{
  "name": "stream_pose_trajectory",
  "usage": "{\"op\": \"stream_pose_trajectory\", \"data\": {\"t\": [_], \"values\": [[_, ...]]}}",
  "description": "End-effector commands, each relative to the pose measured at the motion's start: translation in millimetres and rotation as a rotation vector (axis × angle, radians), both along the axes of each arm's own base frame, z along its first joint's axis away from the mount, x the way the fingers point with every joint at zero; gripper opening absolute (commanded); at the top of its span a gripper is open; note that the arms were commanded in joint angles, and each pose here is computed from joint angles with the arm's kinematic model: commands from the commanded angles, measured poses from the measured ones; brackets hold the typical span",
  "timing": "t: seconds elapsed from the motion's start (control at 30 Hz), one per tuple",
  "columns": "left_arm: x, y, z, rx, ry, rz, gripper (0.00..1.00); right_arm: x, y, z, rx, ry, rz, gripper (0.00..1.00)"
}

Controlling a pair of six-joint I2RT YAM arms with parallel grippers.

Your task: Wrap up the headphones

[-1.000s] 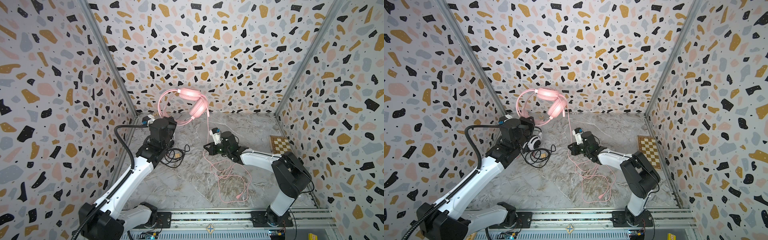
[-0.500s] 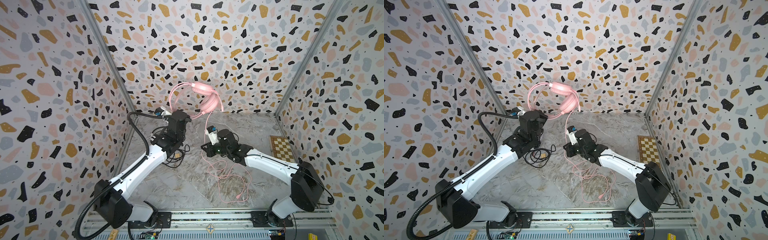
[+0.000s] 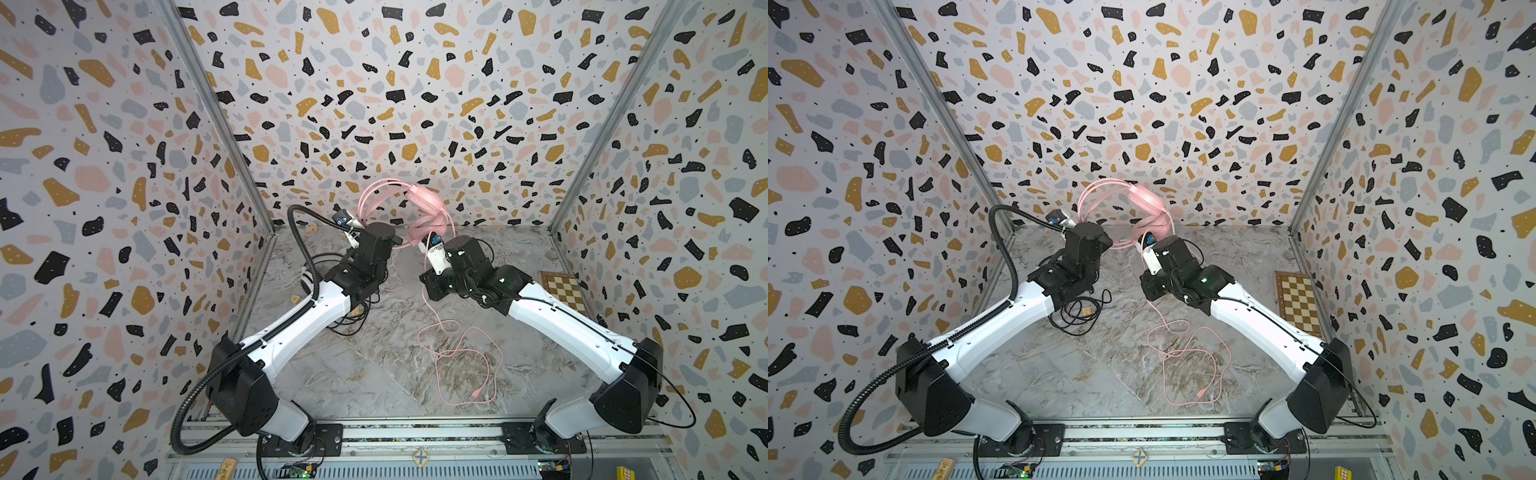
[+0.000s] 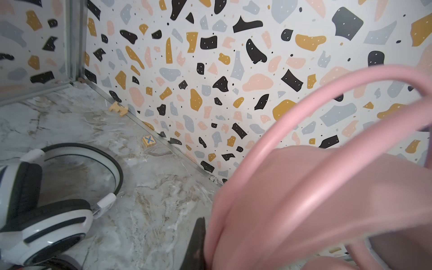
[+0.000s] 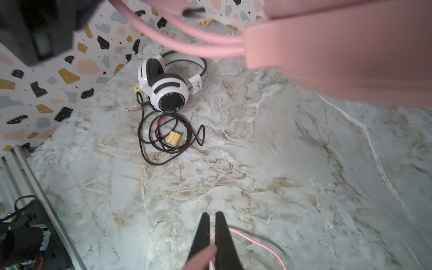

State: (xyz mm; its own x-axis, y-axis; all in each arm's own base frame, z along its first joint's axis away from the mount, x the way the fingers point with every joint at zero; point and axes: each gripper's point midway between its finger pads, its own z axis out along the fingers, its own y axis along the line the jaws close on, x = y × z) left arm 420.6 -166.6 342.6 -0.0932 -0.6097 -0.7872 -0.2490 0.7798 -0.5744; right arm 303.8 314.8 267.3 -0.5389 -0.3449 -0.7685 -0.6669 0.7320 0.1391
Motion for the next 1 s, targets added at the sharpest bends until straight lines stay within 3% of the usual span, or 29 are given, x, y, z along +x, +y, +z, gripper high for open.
{"op": "stream_pose_trajectory", "data": {"t": [0.0, 0.17, 0.3, 0.37, 0.47, 0.6, 0.7, 0.97], "values": [[-17, 33, 71, -0.021, -0.177, 0.13, 0.0, -9, -18, -10, -0.079, 0.007, -0.001, 0.07], [-36, 56, 110, -0.035, -0.259, 0.147, 0.0, -18, -24, -53, -0.067, 0.07, -0.004, 0.08], [-45, 68, 143, -0.09, -0.323, 0.125, 0.0, -29, -17, -62, 0.051, 0.066, 0.024, 0.13], [-46, 72, 157, -0.117, -0.345, 0.11, 0.0, -32, -17, -63, 0.099, 0.05, 0.022, 0.18], [-47, 73, 177, -0.167, -0.377, 0.076, 0.0, -31, -18, -56, 0.208, 0.004, 0.02, 0.34], [-51, 66, 195, -0.229, -0.408, 0.006, 0.0, -26, -21, -60, 0.372, 0.036, 0.054, 0.49], [-56, 66, 202, -0.25, -0.426, -0.012, 0.0, -15, -25, -74, 0.404, 0.046, 0.054, 0.57], [-53, 66, 206, -0.22, -0.412, -0.007, 0.0, -9, -57, -139, 0.332, 0.117, -0.034, 0.59]]}}
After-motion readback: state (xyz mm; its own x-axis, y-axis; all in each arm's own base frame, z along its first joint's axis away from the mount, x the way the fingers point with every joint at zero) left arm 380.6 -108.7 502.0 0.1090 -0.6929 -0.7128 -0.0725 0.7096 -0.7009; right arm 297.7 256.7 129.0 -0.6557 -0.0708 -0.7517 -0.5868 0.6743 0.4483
